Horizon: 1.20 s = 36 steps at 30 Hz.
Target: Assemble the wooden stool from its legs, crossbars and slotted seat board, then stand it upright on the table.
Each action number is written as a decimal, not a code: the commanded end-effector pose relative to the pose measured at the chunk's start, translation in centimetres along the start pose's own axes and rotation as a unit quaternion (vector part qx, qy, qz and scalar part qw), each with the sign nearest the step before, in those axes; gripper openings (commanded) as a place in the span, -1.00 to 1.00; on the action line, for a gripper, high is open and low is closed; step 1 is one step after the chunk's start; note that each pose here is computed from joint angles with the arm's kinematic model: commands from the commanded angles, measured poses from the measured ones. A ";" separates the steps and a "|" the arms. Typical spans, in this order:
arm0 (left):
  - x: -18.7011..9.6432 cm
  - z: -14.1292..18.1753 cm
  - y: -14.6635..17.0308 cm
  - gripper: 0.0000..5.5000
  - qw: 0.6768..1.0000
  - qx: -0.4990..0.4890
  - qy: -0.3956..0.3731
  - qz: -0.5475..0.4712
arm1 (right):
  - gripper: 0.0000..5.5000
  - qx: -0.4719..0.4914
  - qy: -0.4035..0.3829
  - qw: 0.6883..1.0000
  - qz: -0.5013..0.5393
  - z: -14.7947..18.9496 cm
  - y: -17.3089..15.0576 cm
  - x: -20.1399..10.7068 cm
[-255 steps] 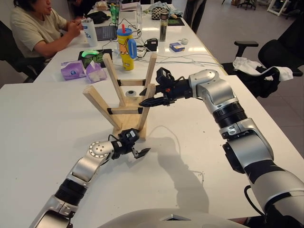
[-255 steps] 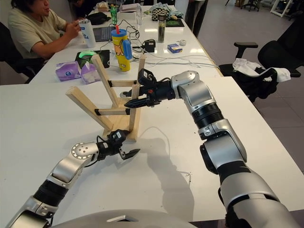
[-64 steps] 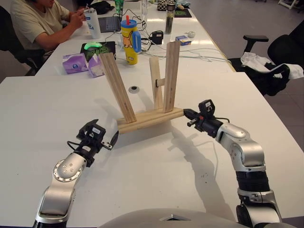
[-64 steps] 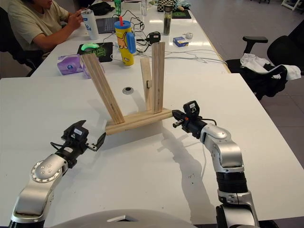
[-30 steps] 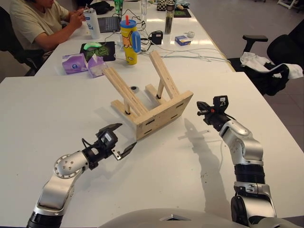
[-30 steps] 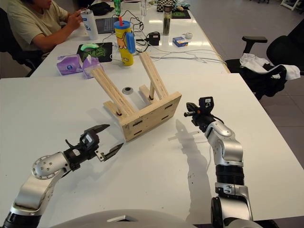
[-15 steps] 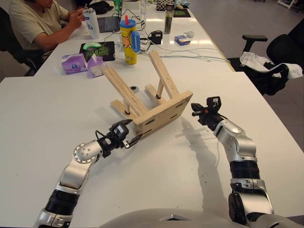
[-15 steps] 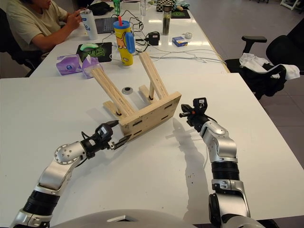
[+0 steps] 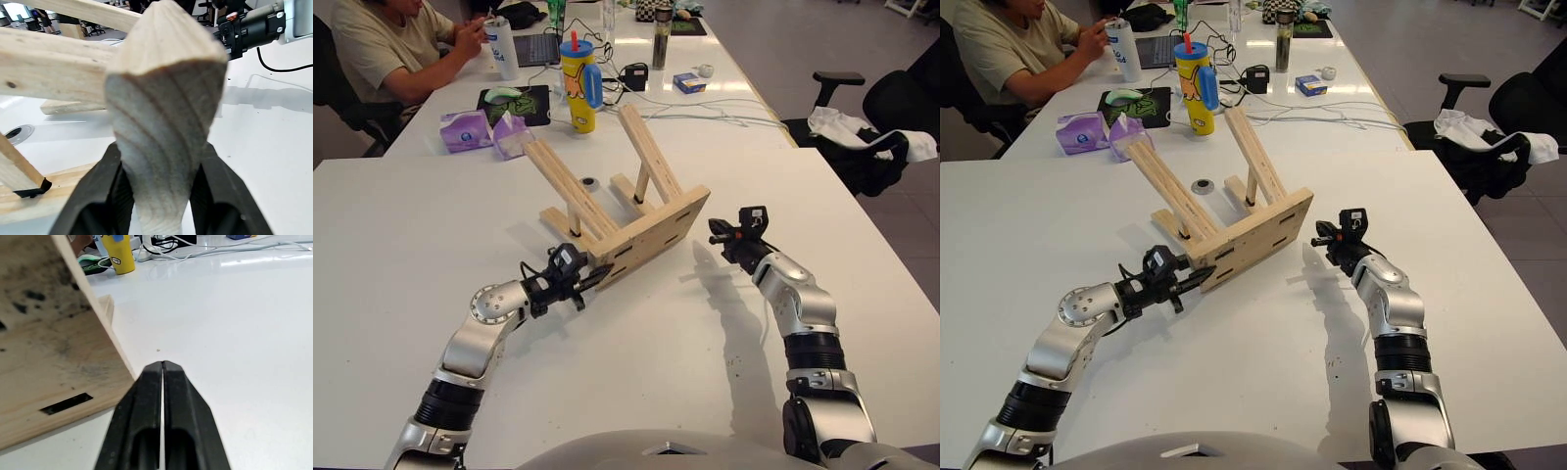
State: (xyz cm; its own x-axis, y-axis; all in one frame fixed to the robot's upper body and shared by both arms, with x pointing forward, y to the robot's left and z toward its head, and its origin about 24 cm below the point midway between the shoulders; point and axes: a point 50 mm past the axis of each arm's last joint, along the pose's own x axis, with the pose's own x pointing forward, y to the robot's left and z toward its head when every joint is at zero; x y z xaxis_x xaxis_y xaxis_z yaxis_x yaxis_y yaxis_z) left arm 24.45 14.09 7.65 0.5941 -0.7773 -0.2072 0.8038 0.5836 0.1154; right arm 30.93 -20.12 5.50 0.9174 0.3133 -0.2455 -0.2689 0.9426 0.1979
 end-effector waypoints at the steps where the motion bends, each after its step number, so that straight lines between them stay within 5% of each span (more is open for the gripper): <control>1: 0.8 2.8 -0.1 -0.52 0.997 -0.062 -0.050 -0.007 | -1.00 0.016 0.009 1.000 -0.024 -1.0 -0.5 0.0; 4: 1.4 6.5 0.2 -0.52 0.981 -0.155 -0.118 -0.004 | -1.00 0.024 0.021 0.998 -0.045 -1.9 -0.7 0.0; 7: 1.9 12.4 1.0 -0.52 0.931 -0.281 -0.233 -0.024 | -1.00 0.043 0.030 0.996 -0.067 -2.8 -0.7 0.2; 11: 0.8 19.9 4.0 -0.52 0.814 -0.439 -0.379 -0.039 | -1.00 0.068 0.044 0.992 -0.092 -3.2 -0.4 0.5; 14: -1.2 21.9 7.9 -0.52 0.733 -0.531 -0.425 0.027 | -1.00 0.095 0.057 0.990 -0.086 -3.2 0.1 0.8; 17: -2.6 20.1 11.1 -0.52 0.676 -0.596 -0.417 0.117 | -1.00 0.104 0.058 0.989 -0.085 -3.2 0.5 1.0; 22: -3.3 11.9 13.0 -0.53 0.598 -0.679 -0.339 0.257 | -1.00 0.091 0.057 0.991 -0.079 -2.6 1.1 1.5; 28: -2.7 6.2 10.9 -0.53 0.583 -0.703 -0.280 0.294 | -1.00 0.076 0.065 0.993 -0.055 -1.9 1.9 2.3; 36: -4.5 6.5 9.3 -0.02 0.599 -0.666 -0.344 0.283 | -1.00 0.073 0.087 0.993 -0.044 -2.7 2.1 2.1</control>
State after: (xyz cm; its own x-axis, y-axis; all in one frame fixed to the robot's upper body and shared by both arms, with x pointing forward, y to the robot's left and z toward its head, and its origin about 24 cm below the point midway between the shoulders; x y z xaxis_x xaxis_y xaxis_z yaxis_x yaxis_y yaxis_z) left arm 30.17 21.47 16.73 0.9996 -0.0262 0.0091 0.0117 0.0996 -0.9950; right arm 31.61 -17.17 3.00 0.8766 0.2517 -0.4102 -0.1292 0.9441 0.3033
